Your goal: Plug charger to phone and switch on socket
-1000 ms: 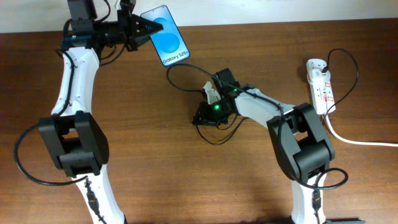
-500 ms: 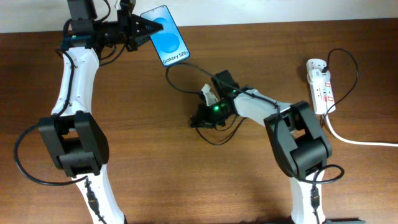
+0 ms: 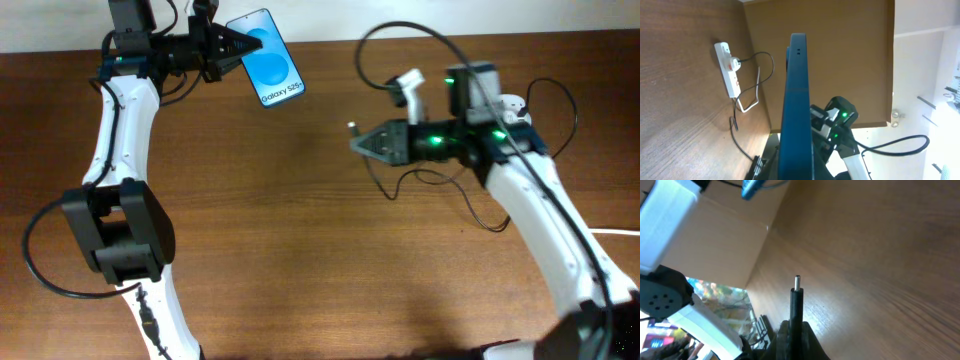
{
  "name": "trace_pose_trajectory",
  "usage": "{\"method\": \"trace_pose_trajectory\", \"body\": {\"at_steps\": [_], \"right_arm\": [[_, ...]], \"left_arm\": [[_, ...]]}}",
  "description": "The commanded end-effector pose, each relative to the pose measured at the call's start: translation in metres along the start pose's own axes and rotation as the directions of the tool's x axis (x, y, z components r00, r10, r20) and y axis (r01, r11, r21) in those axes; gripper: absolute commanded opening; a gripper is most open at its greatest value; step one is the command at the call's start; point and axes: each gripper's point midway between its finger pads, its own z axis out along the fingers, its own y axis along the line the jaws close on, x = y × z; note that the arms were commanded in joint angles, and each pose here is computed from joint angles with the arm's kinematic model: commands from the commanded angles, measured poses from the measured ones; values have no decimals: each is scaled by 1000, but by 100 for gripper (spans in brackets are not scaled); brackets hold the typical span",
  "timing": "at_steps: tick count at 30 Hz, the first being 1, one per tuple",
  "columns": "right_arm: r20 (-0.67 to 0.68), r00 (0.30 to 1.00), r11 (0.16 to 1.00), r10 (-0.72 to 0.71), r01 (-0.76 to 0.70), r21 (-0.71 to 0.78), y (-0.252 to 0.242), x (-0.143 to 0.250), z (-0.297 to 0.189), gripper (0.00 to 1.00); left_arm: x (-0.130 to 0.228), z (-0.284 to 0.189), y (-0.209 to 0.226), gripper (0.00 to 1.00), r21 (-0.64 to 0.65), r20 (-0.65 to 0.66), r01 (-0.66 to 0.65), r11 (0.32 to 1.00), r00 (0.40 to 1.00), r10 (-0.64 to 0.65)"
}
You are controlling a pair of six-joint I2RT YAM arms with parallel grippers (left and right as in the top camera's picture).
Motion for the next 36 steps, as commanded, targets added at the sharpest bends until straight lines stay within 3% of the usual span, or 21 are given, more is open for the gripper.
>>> {"method": "trace_pose_trajectory", "body": {"at_steps": [1,6,23,36], "right_arm": [[7,997,991,71,-70,-114,1,17,-4,4],[37,998,977,41,-33,-209,24,14,28,4],[53,997,980,63,-51,-194,18,9,41,4],[100,983,976,153,-135,-172,11,-5,43,4]], "left_arm": [[8,11,-13,0,26,-40,-70,997,997,71],[17,33,-15,0,41,-84,-92,995,992,95],[37,77,-24,0,77,-171,-138,987,974,150],[29,64,-23,0,68,-143,-145,987,978,153]]}}
